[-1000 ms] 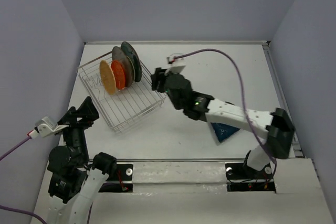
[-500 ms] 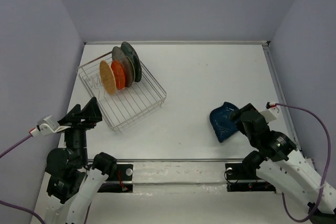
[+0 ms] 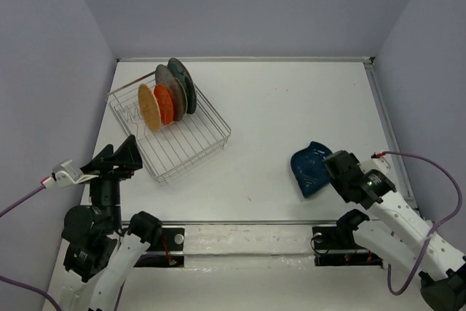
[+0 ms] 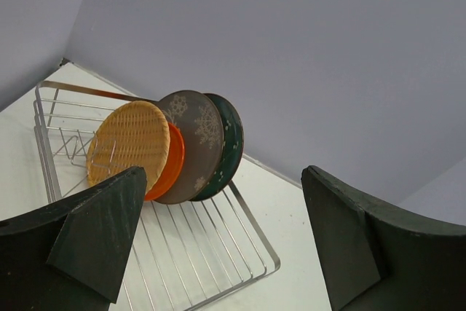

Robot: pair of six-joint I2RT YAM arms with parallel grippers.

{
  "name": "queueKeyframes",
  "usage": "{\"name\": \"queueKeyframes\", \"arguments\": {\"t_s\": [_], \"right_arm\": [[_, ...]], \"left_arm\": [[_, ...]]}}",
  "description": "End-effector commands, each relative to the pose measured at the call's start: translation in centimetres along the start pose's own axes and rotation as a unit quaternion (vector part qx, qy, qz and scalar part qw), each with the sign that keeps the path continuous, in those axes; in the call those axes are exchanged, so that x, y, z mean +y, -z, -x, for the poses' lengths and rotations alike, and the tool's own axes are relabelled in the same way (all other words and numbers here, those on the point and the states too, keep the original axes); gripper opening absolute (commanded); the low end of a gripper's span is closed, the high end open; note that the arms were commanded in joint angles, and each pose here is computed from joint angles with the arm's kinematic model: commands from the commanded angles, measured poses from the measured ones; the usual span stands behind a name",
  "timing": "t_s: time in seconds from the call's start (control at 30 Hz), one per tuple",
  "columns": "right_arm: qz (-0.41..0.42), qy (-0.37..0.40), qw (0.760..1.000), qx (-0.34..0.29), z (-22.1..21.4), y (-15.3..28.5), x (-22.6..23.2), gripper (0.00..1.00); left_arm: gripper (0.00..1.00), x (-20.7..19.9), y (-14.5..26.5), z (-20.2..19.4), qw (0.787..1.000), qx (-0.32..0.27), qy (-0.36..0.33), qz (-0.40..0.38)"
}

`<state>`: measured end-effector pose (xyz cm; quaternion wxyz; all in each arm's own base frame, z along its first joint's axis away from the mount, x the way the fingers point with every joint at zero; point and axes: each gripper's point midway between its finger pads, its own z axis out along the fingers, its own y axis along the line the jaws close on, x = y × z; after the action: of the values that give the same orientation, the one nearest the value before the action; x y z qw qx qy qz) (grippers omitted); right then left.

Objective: Load the plates into the dish rack

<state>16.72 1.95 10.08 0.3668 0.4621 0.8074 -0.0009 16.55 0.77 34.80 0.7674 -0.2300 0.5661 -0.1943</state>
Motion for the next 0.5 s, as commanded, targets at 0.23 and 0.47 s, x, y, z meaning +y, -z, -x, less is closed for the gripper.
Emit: {"name": "queueKeyframes", "arguments": {"t_s": [0.23,0.47], "right_arm": [[-0.062,-0.038,0.996,0.056,-2.3,-5.9,0.2,0.68],[-0.005,-0.096,0.993,0.063,-2.4,-8.8,1.1,0.58]], "left_arm": [[0.99,0.6,2.3,4.2,0.996,-0.073,0.050,-0.019],[0.99,0.5,2.4,4.1,0.996,-0.068,0.052,-0.022]]}}
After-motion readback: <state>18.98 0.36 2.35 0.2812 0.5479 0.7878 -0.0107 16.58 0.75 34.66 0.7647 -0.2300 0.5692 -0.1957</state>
